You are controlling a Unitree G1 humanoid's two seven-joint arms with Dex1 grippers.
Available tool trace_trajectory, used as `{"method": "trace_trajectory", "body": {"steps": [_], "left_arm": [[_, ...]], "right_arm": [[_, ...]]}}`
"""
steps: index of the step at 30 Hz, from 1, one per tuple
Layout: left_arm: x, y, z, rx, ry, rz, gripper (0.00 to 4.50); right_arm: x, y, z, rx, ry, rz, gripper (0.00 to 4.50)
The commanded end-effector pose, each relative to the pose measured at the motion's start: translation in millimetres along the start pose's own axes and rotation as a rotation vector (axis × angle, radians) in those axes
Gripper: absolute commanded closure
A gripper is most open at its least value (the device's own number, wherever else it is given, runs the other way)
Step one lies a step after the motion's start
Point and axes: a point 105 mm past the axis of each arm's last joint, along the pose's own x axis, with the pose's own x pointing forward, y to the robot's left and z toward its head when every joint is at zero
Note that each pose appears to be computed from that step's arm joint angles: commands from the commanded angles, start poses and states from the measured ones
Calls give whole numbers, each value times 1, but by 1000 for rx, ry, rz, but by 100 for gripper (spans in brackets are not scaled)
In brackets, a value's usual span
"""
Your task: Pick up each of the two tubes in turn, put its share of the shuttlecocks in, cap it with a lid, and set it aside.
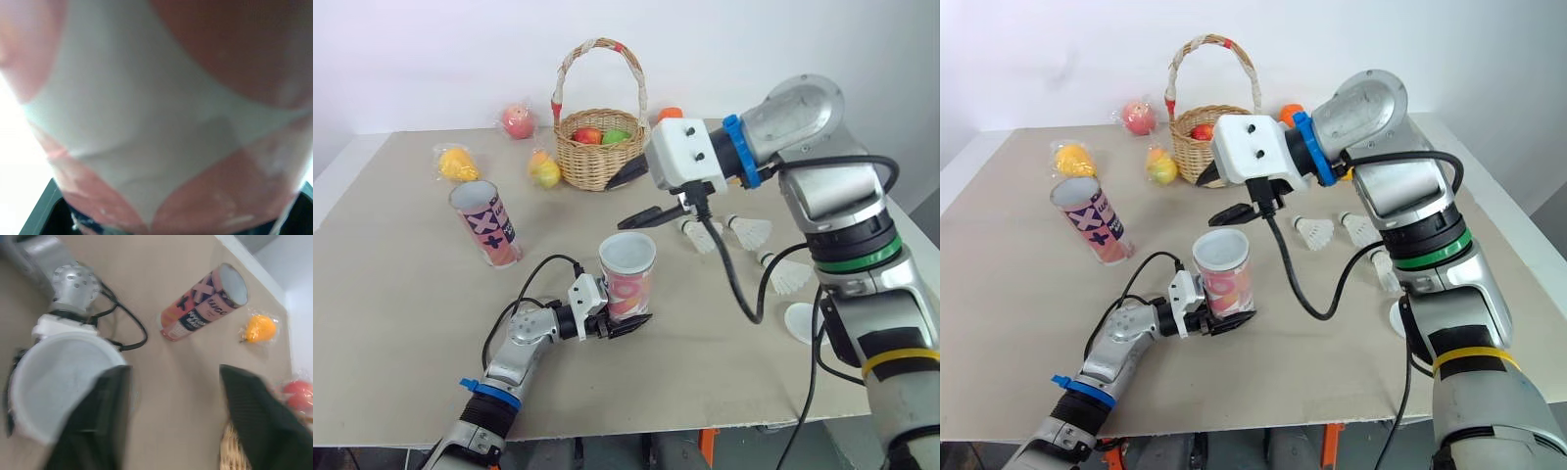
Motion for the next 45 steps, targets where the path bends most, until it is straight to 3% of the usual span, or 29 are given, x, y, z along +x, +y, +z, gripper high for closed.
{"method": "trace_trajectory", "body": {"steps": [1, 4, 17, 28, 31, 35, 39, 45], "left_arm": [[-5, -6, -34, -91, 105, 17, 132], [-5, -6, -34, -91, 103, 23, 132], [-5, -6, -34, -98, 96, 34, 132], [-3, -8, -34, -103, 93, 32, 132], [-3, -7, -33, -102, 93, 29, 132], [-3, -7, -33, -102, 95, 29, 132], [-3, -7, -33, -101, 96, 27, 132], [-4, -7, -33, -99, 96, 28, 132]], "right_arm": [[-7, 4, 6, -65, 29, 99, 309], [-4, 7, 2, -80, 59, 145, 445], [29, 52, -25, -85, 135, 395, 445], [36, 56, -33, -172, 194, 381, 445], [41, 65, -26, -157, 136, 399, 445], [31, 42, 5, -97, -1, 325, 445], [27, 46, 17, -69, -53, 352, 445], [31, 55, -3, -68, 46, 383, 445]]}}
